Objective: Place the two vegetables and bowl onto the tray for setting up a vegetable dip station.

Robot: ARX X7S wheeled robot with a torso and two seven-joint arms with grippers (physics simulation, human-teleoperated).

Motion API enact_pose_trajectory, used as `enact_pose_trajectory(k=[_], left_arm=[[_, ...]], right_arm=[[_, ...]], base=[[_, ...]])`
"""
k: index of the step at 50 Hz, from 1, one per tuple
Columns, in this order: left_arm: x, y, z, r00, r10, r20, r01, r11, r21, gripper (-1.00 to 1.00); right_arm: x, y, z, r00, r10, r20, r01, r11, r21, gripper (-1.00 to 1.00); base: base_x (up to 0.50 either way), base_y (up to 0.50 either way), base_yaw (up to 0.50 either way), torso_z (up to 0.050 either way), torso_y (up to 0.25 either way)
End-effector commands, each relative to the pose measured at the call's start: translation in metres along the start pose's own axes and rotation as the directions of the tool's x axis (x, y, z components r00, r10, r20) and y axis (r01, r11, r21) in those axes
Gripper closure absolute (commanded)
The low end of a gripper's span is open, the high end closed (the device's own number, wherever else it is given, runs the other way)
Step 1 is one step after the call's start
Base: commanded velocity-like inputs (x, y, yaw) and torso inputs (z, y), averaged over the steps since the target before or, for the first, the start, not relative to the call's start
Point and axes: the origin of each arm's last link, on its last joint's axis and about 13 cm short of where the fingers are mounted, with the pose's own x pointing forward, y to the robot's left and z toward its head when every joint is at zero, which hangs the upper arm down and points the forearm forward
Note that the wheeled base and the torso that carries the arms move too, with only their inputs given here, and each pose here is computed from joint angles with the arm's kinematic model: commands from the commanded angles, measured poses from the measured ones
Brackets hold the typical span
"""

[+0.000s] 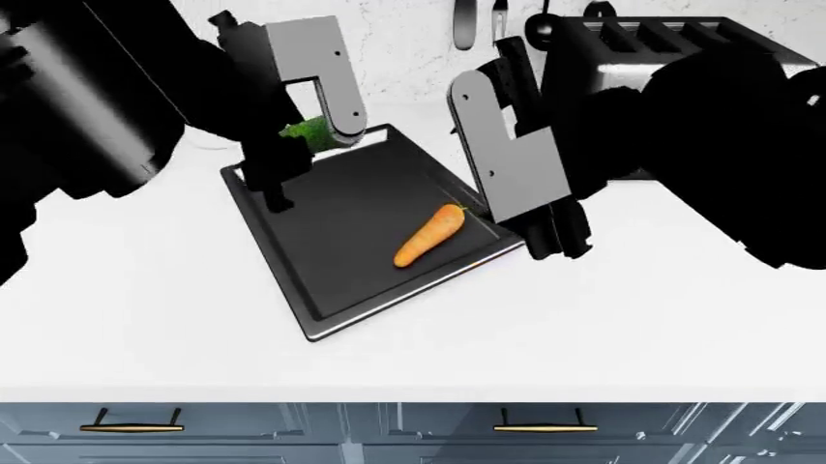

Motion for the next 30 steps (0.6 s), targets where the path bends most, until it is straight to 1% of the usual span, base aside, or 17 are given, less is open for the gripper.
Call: enact_pose_trajectory(k=[1,4,5,9,10,13,16,23,26,30], left_arm=[[0.032,-0.003,0.011,0.992,-0.019,-0.121,0.020,1.000,0.011,1.00],[0.035,-0.002,0.011,0.992,-0.021,-0.127,0.022,1.000,0.014,1.00],[0.047,0.000,0.011,0.991,-0.014,-0.135,0.014,1.000,-0.003,1.00],[0.047,0.001,0.011,0.991,-0.014,-0.135,0.014,1.000,-0.003,1.00],[0.062,0.002,0.014,0.992,-0.005,-0.129,0.001,0.999,-0.035,1.00],[0.068,0.006,0.015,0.991,0.002,-0.132,-0.010,0.998,-0.061,1.00],[0.070,0.006,0.017,0.991,-0.008,-0.130,-0.003,0.997,-0.077,1.00],[0.076,0.001,0.020,0.989,-0.037,-0.147,0.024,0.996,-0.091,1.00],[0.081,-0.007,0.018,0.986,-0.062,-0.155,0.049,0.995,-0.086,1.00],[0.080,-0.010,0.017,0.985,-0.070,-0.160,0.058,0.995,-0.078,1.00]], right_arm=[[-0.011,0.011,0.007,1.000,-0.027,0.011,0.027,1.000,0.012,-1.00],[-0.011,0.011,0.007,1.000,-0.026,0.010,0.026,1.000,0.012,-1.00],[-0.010,0.013,0.007,1.000,-0.022,0.011,0.021,1.000,0.013,-1.00],[-0.010,0.013,0.007,1.000,-0.022,0.011,0.021,1.000,0.013,-1.00],[-0.010,0.016,0.008,1.000,-0.008,0.009,0.008,1.000,0.017,-1.00],[-0.014,0.015,0.008,1.000,0.000,-0.004,0.000,1.000,0.011,-1.00],[-0.014,0.015,0.008,1.000,-0.002,-0.005,0.002,1.000,0.009,-1.00],[-0.009,0.018,0.007,1.000,-0.004,0.007,0.004,1.000,0.016,-1.00],[-0.008,0.018,0.006,1.000,-0.005,0.010,0.004,1.000,0.017,-1.00],[-0.006,0.018,0.006,1.000,-0.005,0.013,0.005,1.000,0.017,-1.00]], base=[[0.00,0.00,0.00,0.000,0.000],[0.00,0.00,0.00,0.000,0.000],[0.00,0.00,0.00,0.000,0.000],[0.00,0.00,0.00,0.000,0.000],[0.00,0.00,0.00,0.000,0.000],[0.00,0.00,0.00,0.000,0.000],[0.00,0.00,0.00,0.000,0.000],[0.00,0.00,0.00,0.000,0.000],[0.00,0.00,0.00,0.000,0.000],[0.00,0.00,0.00,0.000,0.000]])
